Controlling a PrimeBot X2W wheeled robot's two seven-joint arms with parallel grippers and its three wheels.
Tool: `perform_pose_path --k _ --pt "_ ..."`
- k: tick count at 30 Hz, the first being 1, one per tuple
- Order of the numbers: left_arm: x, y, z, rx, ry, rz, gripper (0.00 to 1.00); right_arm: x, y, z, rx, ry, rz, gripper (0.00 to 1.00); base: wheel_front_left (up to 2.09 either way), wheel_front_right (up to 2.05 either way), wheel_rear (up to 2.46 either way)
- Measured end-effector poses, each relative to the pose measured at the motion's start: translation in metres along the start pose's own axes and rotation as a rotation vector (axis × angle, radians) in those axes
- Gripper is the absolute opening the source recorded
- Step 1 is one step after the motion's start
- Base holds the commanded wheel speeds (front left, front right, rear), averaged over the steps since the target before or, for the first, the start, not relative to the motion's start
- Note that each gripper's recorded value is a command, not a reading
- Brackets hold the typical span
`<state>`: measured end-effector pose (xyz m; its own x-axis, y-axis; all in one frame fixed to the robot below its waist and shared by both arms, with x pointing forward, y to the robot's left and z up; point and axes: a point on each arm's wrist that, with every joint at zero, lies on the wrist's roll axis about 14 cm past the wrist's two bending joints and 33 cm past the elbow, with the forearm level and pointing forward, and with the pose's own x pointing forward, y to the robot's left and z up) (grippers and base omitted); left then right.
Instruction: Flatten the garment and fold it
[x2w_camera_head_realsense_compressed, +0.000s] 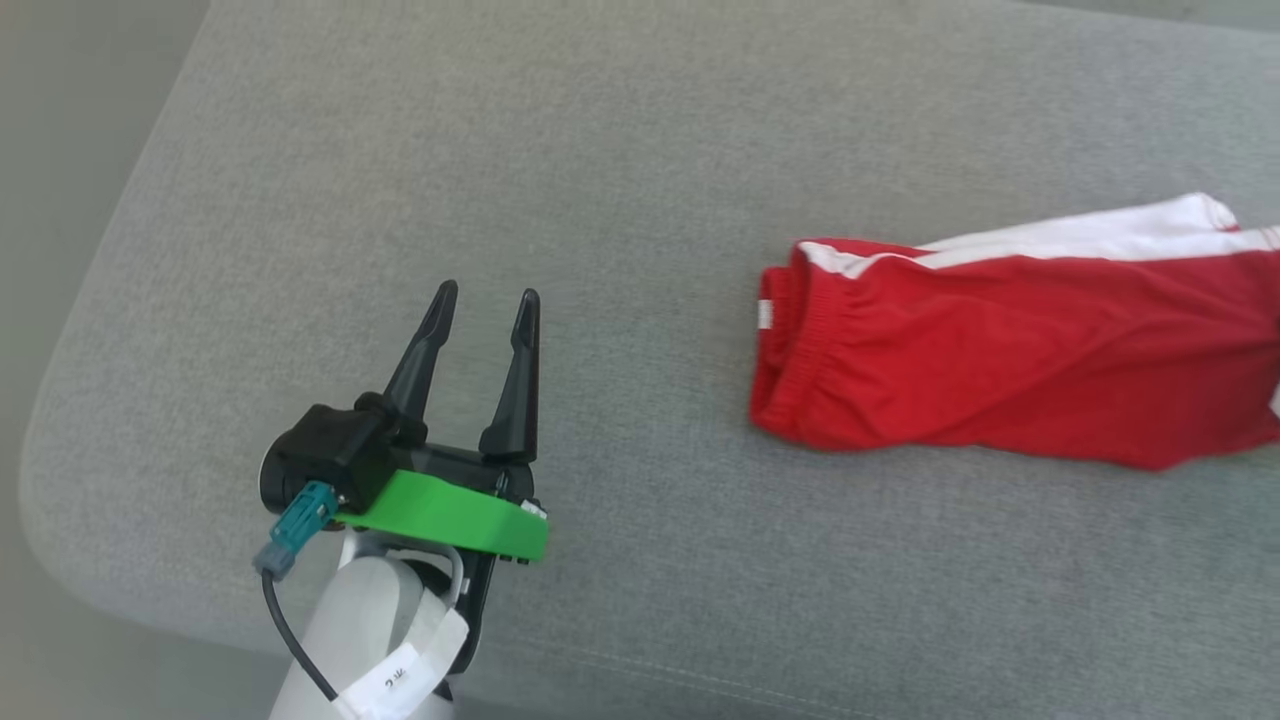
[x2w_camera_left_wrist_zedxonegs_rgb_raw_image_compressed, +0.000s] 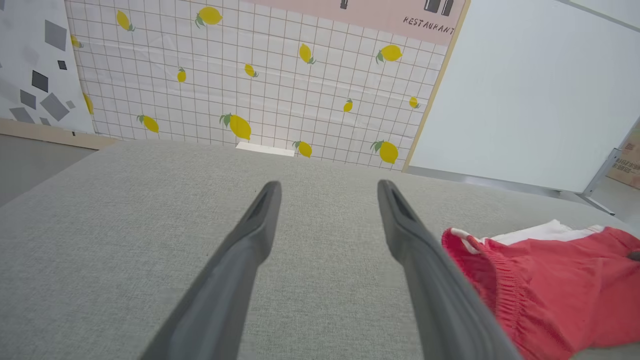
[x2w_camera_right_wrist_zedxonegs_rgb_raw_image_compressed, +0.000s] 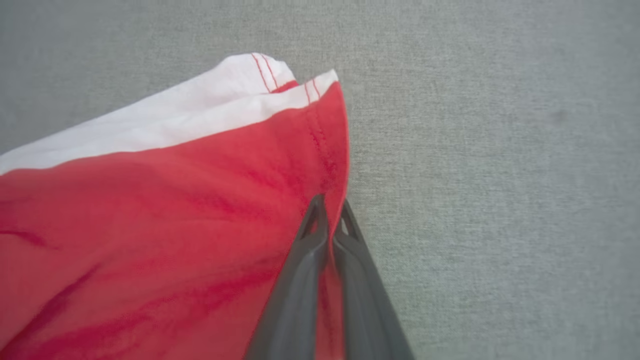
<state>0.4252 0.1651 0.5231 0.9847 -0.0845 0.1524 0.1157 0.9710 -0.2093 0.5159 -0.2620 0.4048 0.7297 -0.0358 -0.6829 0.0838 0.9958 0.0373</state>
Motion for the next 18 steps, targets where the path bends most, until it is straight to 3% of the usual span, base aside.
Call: perform_pose_path --k 4,8,12,18 --pt "0.002 -0.01 0.004 -0.008 -0.012 -0.029 1.0 -0.02 -0.033 0.005 -0.006 -0.044 -0.093 0.0 0.0 0.0 0.0" --pt "0.002 -0.017 0.007 -0.014 -0.022 -0.052 1.0 -0.032 -0.038 0.012 -0.008 -0.084 -0.114 0.0 0.0 0.0 0.0" --pt "0.002 -0.02 0.008 -0.015 -0.024 -0.061 1.0 -0.038 -0.015 0.026 -0.063 -0.131 -0.07 0.0 0.0 0.0 0.0" --pt "-0.001 -0.016 0.009 -0.011 -0.023 -0.05 1.0 -0.047 0.064 0.052 -0.233 -0.219 0.094 0.0 0.0 0.0 0.0"
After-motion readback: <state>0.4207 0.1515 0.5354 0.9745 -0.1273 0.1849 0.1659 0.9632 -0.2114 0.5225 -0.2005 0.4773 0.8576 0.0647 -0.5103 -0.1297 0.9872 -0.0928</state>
